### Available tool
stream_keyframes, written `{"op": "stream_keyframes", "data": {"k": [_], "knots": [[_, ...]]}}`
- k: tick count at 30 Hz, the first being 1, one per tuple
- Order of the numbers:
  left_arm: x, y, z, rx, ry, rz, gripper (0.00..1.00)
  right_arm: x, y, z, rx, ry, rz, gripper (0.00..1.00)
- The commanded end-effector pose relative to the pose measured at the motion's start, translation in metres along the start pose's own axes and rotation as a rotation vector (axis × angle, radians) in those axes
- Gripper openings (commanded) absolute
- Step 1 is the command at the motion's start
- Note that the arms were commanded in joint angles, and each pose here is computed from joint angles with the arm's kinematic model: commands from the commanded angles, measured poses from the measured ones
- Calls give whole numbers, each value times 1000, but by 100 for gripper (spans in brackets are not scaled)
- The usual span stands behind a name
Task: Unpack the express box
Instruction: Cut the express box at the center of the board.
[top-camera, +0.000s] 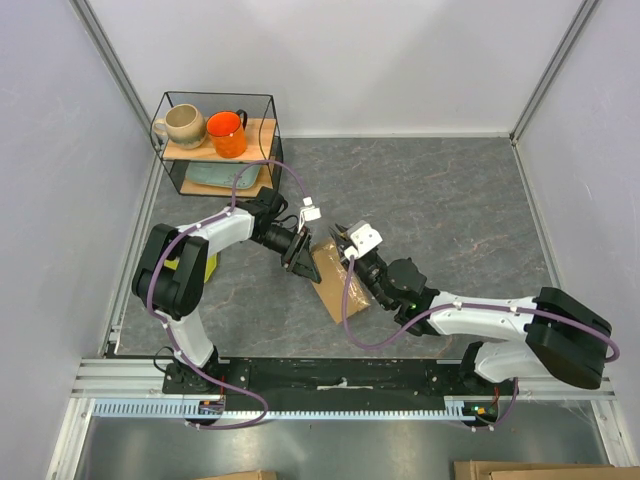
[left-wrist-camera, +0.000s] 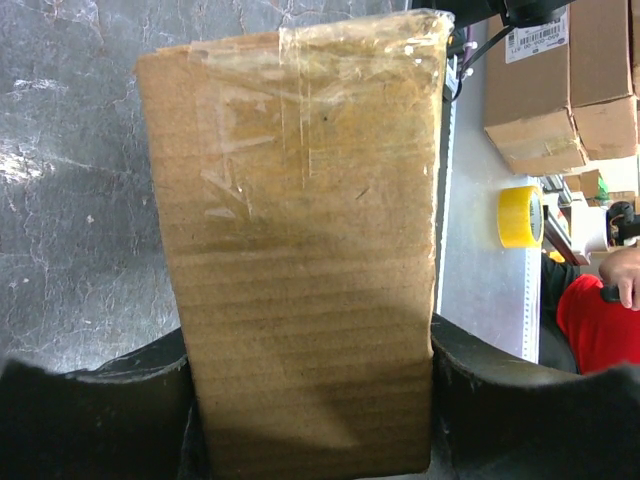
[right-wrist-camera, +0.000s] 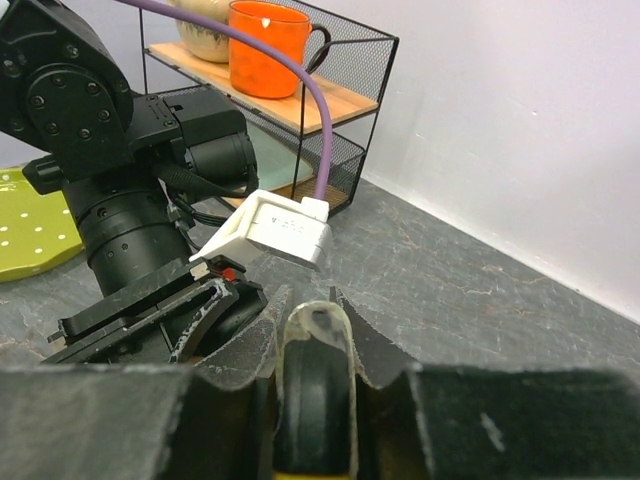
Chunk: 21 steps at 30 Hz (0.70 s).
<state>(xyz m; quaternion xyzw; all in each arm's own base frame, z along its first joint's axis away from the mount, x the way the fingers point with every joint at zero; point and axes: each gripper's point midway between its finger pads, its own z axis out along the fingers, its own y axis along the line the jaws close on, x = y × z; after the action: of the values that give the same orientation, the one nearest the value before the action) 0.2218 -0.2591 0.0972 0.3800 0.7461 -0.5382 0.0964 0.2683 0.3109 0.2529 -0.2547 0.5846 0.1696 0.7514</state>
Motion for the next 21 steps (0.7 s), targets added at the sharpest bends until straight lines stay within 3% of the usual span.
{"op": "stream_keyframes", "data": {"k": [1,21], "knots": [[-1,13,2,-41,-11,78,4,-6,1,4,15,-39,41,0],[4,17,5,-26,-15,61,2,11,9,6,1,-17,57,0]]}}
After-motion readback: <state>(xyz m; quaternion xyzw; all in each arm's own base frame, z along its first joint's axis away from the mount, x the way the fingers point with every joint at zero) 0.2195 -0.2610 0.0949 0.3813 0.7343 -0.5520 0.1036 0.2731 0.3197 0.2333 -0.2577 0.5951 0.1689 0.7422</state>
